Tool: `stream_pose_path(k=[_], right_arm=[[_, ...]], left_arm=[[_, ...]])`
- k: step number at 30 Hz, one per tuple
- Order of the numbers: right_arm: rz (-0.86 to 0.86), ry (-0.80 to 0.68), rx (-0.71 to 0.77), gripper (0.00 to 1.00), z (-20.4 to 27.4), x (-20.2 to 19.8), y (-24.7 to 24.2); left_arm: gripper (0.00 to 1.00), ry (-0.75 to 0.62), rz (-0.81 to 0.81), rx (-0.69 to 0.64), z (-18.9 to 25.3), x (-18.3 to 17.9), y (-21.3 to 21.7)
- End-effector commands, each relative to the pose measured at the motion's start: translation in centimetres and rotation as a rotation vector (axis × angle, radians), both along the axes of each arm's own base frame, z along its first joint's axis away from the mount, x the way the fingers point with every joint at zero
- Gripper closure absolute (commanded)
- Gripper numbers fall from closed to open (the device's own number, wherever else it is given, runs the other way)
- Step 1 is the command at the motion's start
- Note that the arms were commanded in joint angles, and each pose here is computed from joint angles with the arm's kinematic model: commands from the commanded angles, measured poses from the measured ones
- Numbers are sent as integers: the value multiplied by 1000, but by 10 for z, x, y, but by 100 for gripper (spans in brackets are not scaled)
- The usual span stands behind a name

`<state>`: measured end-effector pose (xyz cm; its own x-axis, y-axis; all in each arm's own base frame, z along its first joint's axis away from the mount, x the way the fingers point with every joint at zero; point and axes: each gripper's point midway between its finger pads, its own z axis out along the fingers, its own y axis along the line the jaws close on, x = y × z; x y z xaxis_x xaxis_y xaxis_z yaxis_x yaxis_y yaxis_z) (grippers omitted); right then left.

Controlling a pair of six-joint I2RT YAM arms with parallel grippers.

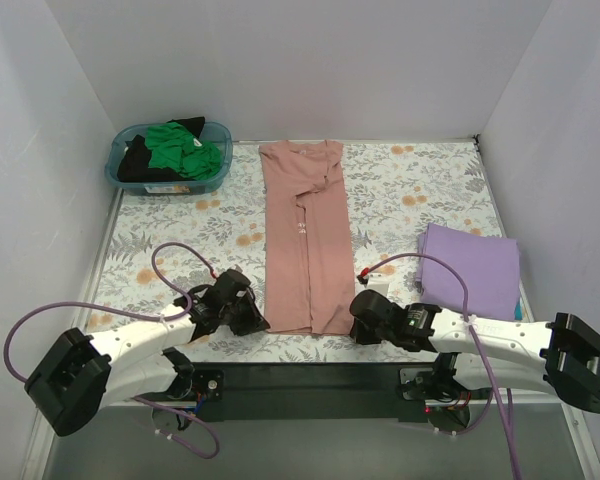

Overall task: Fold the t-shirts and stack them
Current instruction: Fold the tshirt

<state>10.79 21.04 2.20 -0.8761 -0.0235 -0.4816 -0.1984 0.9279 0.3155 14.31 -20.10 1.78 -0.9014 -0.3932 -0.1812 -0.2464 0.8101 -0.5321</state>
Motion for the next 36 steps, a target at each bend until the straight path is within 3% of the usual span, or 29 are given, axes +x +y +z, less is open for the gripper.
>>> stream_pose_path(k=[1, 9, 17, 24, 30, 36], right_arm=[[1, 3, 28, 97, 1, 0, 5], [53, -67, 90, 99, 19, 5, 14], [60, -289, 62, 99, 63, 45, 22], [6, -387, 38, 99, 96, 107, 28], [-17, -504, 63, 99, 134, 174, 34], [2, -602, 62, 99, 160, 232, 40]], left_arm=[[100, -8, -3, 36, -6, -6, 11], [100, -61, -34, -29, 15, -1, 0], [100, -150, -1, -25, 42, 33, -14], [100, -224, 90, 71, 61, 89, -26], [100, -303, 205, 66, 94, 155, -18], [100, -344, 201, 47, 106, 215, -20]])
